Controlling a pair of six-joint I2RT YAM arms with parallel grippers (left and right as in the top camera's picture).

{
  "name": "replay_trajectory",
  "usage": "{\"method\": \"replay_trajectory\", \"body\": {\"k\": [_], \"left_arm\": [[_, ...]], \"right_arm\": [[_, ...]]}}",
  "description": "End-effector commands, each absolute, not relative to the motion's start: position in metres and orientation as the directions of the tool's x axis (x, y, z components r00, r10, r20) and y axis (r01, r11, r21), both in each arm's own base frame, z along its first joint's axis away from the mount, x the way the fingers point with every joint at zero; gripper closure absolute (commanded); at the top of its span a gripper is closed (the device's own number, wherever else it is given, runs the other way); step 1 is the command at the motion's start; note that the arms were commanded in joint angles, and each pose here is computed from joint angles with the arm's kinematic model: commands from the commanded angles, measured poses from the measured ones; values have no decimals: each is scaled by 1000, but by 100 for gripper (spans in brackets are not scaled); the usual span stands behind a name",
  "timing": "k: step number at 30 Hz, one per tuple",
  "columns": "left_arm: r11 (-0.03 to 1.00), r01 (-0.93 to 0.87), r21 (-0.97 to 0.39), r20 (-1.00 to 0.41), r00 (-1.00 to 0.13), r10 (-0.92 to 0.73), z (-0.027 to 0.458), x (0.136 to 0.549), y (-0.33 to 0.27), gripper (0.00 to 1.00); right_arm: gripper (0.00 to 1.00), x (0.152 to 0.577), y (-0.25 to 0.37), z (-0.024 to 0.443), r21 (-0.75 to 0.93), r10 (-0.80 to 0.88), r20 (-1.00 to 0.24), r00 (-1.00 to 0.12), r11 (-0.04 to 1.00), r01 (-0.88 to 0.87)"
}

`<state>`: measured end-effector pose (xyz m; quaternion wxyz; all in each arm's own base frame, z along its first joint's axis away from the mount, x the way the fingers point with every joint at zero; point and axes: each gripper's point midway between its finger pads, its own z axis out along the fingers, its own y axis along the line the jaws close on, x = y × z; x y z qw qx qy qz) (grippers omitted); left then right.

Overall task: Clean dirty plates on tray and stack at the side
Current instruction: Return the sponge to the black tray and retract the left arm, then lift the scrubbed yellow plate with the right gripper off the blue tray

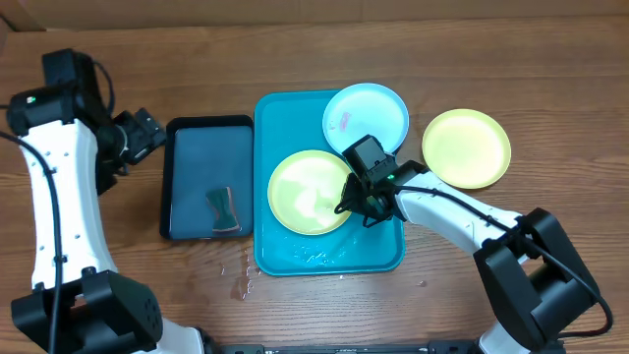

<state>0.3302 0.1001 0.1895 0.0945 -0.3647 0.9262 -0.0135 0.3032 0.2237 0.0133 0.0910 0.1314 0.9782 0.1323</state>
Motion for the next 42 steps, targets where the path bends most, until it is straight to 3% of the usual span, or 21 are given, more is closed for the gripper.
{"method": "replay_trajectory", "body": {"k": [1, 16, 19, 23, 26, 28, 31, 35, 42], "left_arm": [[690, -719, -86, -187, -668, -720, 199, 322, 114, 0], [681, -727, -87, -189, -660, -727, 199, 321, 118, 0], [681, -727, -86, -189, -659, -728, 199, 321, 118, 0], [681, -727, -87, -189, -659, -728, 199, 321, 118, 0], [681, -727, -87, -189, -659, -728, 199, 321, 118, 0], [681, -727, -87, -189, -659, -728, 199, 321, 118, 0], [681, -727, -87, -189, -659, -728, 199, 321, 118, 0], [681, -727, -87, -189, -659, -728, 199, 321, 118, 0], [681, -727, -86, -189, -659, -728, 199, 321, 118, 0]], "right_arm": [[62, 303, 223, 8, 276, 282, -137, -949, 931, 237], [87, 302, 222, 8, 274, 282, -136, -950, 932, 238], [86, 302, 223, 8, 275, 282, -137, -950, 932, 237], [68, 311, 220, 8, 268, 290, -180, -940, 934, 237], [68, 316, 217, 1, 247, 294, -200, -934, 938, 243], [74, 314, 218, -5, 244, 292, -185, -938, 938, 244], [96, 313, 220, -5, 252, 290, -175, -941, 937, 242], [96, 304, 238, 1, 323, 240, -107, -965, 926, 195], [96, 302, 239, 21, 335, 192, -115, -975, 931, 144]]}}
